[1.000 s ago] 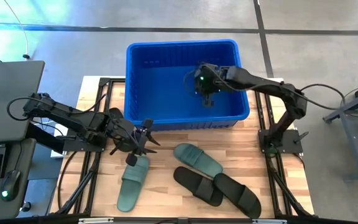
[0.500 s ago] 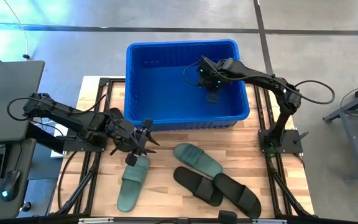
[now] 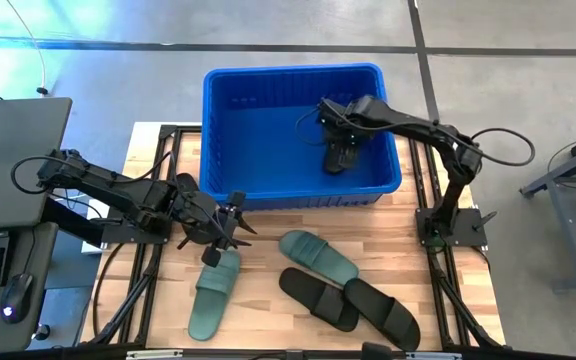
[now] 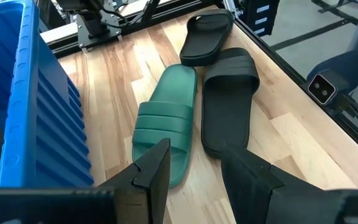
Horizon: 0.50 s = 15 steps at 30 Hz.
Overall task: Pick and place slides into bin
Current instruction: Put the black slipper into the blue bin
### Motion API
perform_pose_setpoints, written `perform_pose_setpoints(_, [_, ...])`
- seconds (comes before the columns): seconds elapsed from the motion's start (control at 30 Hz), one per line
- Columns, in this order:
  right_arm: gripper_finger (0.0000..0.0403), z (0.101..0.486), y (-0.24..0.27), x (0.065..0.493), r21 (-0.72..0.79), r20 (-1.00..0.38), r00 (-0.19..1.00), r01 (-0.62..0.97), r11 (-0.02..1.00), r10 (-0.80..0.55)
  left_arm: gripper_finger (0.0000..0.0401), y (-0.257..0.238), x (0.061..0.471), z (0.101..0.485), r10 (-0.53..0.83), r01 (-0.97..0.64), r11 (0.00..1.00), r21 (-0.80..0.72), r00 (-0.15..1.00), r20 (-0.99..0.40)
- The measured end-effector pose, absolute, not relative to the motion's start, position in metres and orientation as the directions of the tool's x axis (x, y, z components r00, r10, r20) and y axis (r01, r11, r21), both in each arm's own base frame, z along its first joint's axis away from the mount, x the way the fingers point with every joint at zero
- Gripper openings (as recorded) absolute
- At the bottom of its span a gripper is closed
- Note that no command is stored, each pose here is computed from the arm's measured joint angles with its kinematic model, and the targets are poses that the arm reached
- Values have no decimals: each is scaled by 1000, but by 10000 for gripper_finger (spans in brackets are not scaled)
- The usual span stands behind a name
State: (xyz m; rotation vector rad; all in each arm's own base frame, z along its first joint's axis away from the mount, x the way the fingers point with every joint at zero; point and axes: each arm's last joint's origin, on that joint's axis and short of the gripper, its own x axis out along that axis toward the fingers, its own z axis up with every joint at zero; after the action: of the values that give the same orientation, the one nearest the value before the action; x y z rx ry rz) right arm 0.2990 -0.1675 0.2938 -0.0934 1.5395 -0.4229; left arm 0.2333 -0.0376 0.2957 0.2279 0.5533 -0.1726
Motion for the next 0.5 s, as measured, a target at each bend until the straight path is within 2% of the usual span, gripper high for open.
perform_pose_setpoints(0.1, [200,298,-159,303,-389,-921,-43,175,904,-388,127,-38,233,296,-101,220,962,163,838,-537])
perform_pose_setpoints(0.2, [197,313,-144,309,-428,-902,-9,144,892,-432,127,-38,233,296,-101,214,965,153,839,-535])
perform_pose_setpoints(0.3, [186,334,-123,314,-434,-892,82,124,892,-445,127,-37,233,296,-97,207,967,150,840,-534])
perform_pose_setpoints(0.5, [159,387,-64,315,-353,-882,278,145,924,-380,127,-37,234,296,-74,187,969,161,843,-533])
